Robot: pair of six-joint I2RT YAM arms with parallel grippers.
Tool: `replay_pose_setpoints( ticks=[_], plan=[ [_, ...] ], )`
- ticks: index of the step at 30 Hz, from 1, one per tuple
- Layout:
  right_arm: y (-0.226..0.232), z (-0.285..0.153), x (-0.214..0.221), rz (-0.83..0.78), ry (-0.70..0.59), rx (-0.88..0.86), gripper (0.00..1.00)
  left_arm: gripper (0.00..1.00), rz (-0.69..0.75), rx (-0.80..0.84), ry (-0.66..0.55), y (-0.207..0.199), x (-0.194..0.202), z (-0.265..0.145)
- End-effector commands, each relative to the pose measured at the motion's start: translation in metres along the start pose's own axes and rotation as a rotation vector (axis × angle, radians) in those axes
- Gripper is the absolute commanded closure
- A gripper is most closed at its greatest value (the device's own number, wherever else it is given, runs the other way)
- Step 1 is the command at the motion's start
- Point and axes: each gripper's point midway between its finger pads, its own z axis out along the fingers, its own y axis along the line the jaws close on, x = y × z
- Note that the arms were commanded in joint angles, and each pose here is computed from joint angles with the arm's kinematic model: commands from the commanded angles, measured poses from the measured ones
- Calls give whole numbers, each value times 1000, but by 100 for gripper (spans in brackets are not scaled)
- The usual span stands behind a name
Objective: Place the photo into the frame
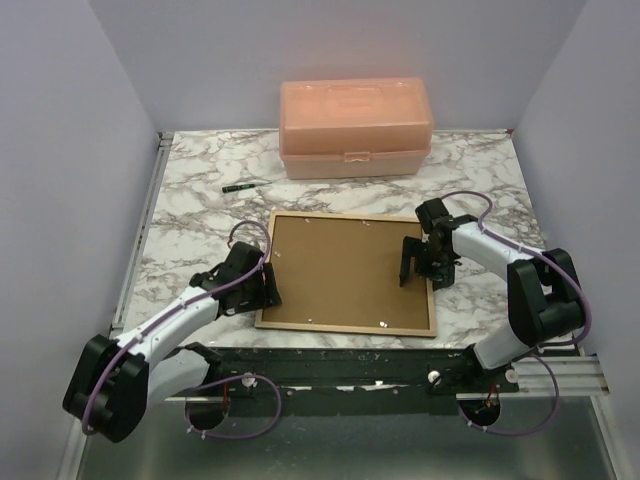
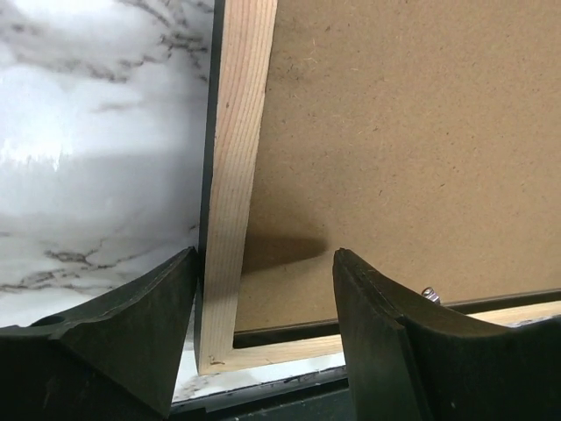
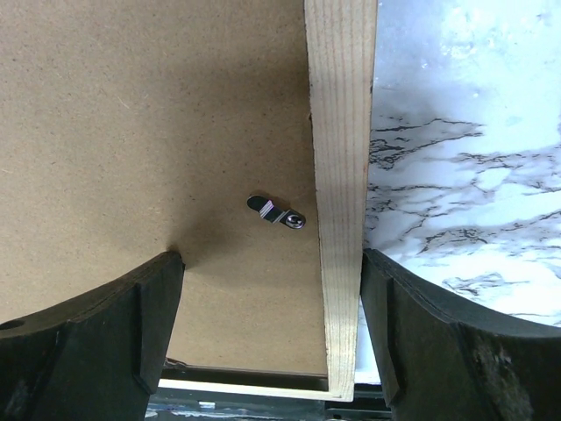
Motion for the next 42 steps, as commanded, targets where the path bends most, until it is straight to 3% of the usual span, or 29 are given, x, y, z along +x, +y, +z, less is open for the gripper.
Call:
replay_pose_setpoints(
  ticks=[1, 8, 12, 13, 21, 32, 42],
  plan=[
    [52, -4, 7, 2, 43, -252, 15, 37, -140, 46, 147, 0, 55, -6],
    [59, -4, 5, -27, 46, -287, 15, 36, -178, 102, 89, -8, 55, -26],
    [62, -2, 5, -36, 56, -301, 16, 3, -226, 22, 7, 2, 44, -44],
    [62, -1, 5, -40, 57, -299, 16, 1, -234, 7, -17, 5, 40, -47],
    [60, -2, 13, -76, 32, -261, 16, 2, -226, -94, -145, 17, 11, -65],
    [13, -22, -30, -26, -187, 56, 18, 2, -173, -211, -108, 29, 9, -57],
    [41, -8, -31, -105, -116, -69, 26, 1, -164, -201, -79, 30, 3, -50]
  ],
)
